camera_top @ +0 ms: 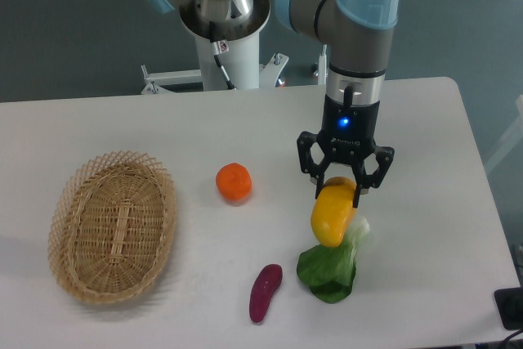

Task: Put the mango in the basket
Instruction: 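Hold the yellow mango in the gripper above the bok choy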

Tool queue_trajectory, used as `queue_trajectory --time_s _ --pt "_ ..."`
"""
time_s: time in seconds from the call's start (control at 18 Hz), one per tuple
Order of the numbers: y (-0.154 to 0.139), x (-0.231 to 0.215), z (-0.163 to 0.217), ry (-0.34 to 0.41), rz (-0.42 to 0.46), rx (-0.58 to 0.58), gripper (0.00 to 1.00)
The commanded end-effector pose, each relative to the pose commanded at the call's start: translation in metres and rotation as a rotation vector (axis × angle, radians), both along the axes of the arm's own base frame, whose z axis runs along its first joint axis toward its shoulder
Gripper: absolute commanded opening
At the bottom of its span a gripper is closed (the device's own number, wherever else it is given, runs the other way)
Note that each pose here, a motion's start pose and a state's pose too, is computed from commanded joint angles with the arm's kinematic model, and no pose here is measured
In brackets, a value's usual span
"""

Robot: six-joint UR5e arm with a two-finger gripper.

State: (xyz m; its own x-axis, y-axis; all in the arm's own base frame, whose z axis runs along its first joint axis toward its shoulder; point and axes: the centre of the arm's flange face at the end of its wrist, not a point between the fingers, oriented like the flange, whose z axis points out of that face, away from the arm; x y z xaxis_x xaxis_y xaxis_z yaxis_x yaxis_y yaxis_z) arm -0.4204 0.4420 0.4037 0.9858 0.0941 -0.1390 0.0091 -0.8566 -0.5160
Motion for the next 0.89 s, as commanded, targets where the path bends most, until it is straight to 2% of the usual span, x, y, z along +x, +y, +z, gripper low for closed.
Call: queue_trajectory --time_s 0.72,0.89 --pt "0.002 0.007 -0.003 -0.007 -0.006 -0.005 0.53" --pt "0.015 0.024 -0.003 -0.030 0.000 0.000 0.53"
